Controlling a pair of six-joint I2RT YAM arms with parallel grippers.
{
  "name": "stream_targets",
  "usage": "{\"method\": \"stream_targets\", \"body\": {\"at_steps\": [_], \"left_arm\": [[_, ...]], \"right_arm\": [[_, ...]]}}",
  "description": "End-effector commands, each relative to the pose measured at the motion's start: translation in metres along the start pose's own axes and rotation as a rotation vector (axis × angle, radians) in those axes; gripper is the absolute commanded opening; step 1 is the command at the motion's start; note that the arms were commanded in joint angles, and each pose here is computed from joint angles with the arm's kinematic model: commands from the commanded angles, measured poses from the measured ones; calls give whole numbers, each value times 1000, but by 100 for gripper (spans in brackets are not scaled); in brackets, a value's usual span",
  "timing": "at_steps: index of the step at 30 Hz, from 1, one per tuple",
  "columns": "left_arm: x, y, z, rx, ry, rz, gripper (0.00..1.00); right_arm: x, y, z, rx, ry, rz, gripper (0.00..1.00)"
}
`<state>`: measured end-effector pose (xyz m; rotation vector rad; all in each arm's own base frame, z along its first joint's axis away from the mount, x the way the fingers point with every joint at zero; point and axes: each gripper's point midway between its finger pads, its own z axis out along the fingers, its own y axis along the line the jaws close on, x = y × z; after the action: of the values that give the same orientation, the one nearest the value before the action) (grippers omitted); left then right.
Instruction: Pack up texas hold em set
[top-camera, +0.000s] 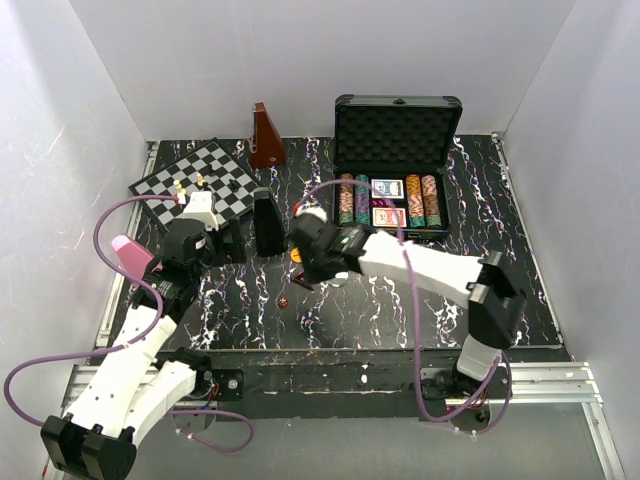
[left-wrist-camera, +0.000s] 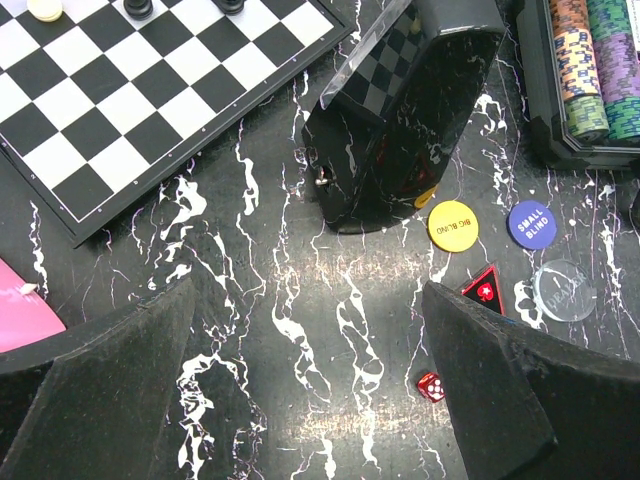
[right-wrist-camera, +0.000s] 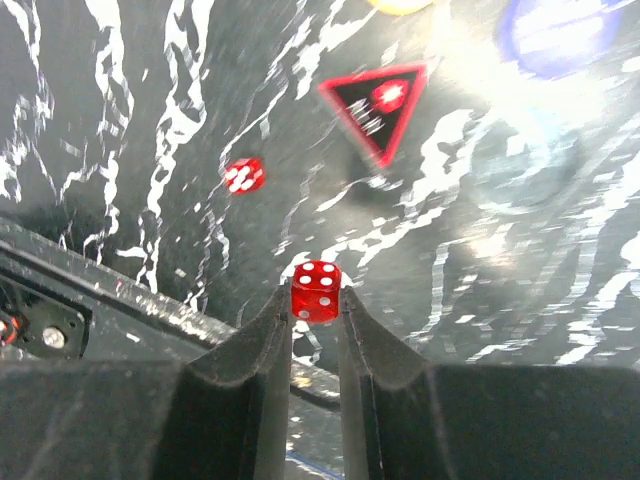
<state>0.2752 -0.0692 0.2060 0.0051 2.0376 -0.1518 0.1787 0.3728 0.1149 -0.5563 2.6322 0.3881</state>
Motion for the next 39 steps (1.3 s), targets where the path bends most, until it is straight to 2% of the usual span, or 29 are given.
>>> {"method": "stream_targets", "body": {"at_steps": [1, 10, 16, 24, 39], "left_arm": [[-11, -1, -3, 2, -23, -6, 98], [-10, 0, -1, -8, -17, 0, 98], [-8, 0, 0, -7, -9, 3, 98], [-7, 1, 2, -16, -4, 9, 98], [-5, 0, 4, -9, 6, 11, 98]], "right_arm": [[-42, -80, -22, 90, -82, 67, 1], [-120, -239, -20, 212, -146, 219, 1], [-153, -300, 8, 227, -110, 256, 1], [-172, -340, 33, 272, -104, 271, 1], [-172, -359, 60, 293, -62, 249, 1]]}}
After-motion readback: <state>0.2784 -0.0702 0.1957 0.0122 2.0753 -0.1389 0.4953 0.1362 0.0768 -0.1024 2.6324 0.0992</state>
